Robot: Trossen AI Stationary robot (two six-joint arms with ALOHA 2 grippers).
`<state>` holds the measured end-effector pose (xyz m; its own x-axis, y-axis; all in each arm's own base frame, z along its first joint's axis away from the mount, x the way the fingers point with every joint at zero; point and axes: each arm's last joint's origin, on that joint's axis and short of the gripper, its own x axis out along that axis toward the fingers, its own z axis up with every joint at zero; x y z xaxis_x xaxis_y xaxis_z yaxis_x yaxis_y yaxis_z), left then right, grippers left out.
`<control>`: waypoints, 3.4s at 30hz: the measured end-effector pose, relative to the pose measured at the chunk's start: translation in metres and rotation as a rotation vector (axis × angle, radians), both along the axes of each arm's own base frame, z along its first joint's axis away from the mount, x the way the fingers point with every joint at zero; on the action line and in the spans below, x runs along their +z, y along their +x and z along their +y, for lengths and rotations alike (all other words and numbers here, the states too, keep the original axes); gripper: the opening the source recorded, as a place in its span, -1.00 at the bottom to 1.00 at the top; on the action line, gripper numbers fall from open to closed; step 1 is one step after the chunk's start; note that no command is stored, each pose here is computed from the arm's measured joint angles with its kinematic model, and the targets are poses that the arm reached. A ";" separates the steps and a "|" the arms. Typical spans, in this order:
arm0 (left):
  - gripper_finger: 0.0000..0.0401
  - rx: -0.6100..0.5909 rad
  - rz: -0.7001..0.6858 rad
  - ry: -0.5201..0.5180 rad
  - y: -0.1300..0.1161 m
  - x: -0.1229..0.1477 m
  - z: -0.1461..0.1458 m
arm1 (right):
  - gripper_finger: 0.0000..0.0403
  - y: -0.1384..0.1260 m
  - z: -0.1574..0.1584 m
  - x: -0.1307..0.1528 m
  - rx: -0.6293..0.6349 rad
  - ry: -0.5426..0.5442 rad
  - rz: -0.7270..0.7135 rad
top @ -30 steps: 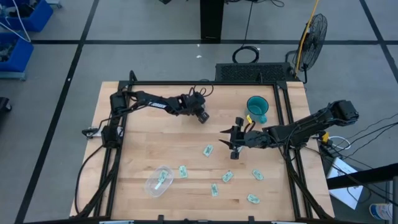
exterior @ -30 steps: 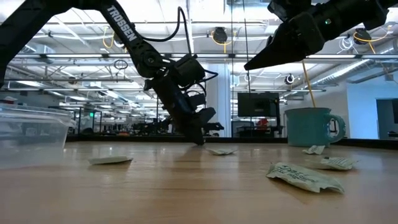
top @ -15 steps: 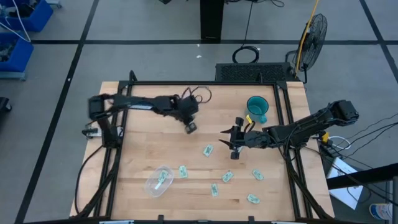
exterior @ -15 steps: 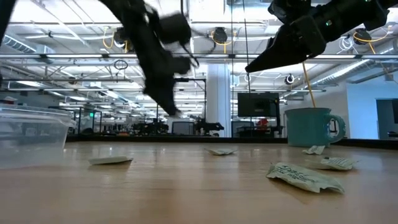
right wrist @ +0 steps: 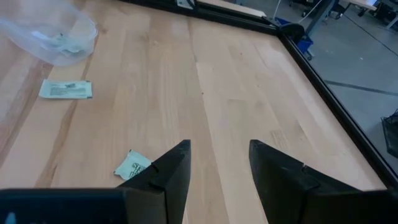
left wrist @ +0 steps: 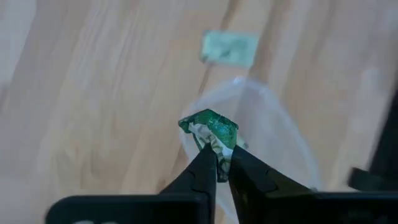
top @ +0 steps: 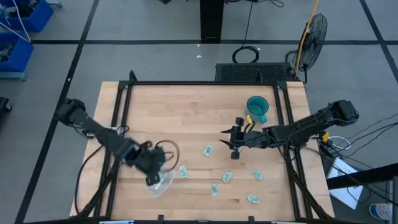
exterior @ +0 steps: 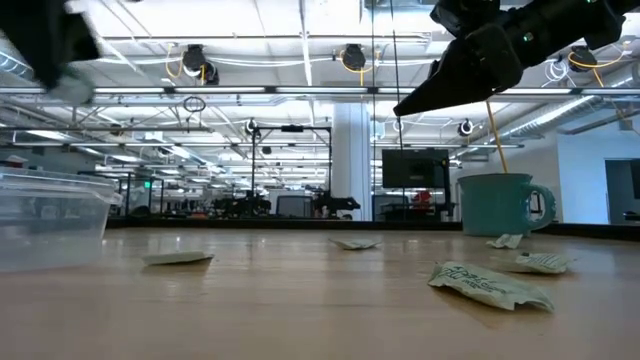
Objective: Pick and place Stevia / Truvia into bins
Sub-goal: Put the green stevia packet into the transparent bin, then put the white stevia packet into the transparent bin
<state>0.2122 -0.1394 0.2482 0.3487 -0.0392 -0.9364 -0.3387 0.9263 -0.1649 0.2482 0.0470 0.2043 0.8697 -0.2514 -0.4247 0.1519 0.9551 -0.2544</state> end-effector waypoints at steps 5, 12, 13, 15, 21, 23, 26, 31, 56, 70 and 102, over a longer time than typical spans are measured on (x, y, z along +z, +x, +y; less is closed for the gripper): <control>-0.66 0.046 -0.028 -0.052 -0.011 -0.045 -0.018 | -0.23 0.002 0.000 0.003 0.002 0.004 -0.034; -0.64 -0.070 -0.072 -0.103 -0.013 -0.067 -0.024 | -0.23 0.003 0.001 0.007 0.019 -0.026 -0.071; -0.64 -0.078 -0.068 -0.082 -0.013 -0.067 -0.023 | -0.23 0.003 0.000 0.007 0.019 -0.026 -0.071; -0.64 -0.103 -0.054 -0.040 -0.015 -0.068 -0.019 | -0.23 0.004 0.000 0.007 0.019 -0.026 -0.072; -0.63 -0.188 -0.138 0.080 -0.005 -0.059 -0.013 | -0.23 0.004 0.003 0.007 0.100 0.013 -0.065; -0.63 -0.216 -0.183 0.142 0.001 -0.053 -0.011 | -0.23 0.004 0.004 0.007 0.138 0.037 -0.065; -0.63 -0.239 -0.234 0.249 0.010 -0.047 -0.003 | -0.23 0.004 0.005 0.006 0.144 0.086 -0.064; -0.63 -0.264 -0.241 0.312 0.022 -0.045 0.013 | -0.23 -0.002 0.003 -0.005 0.073 0.188 0.048; -0.05 -0.240 -0.218 0.408 0.056 -0.052 0.069 | -0.23 -0.062 0.019 -0.072 -0.153 0.357 0.450; -0.07 -0.256 -0.261 0.411 0.060 -0.050 0.068 | -0.23 -0.080 0.010 -0.095 -0.123 0.139 0.442; -0.07 -0.233 -0.279 0.413 0.065 -0.048 0.080 | -0.35 -0.068 0.008 -0.103 -0.083 0.205 0.351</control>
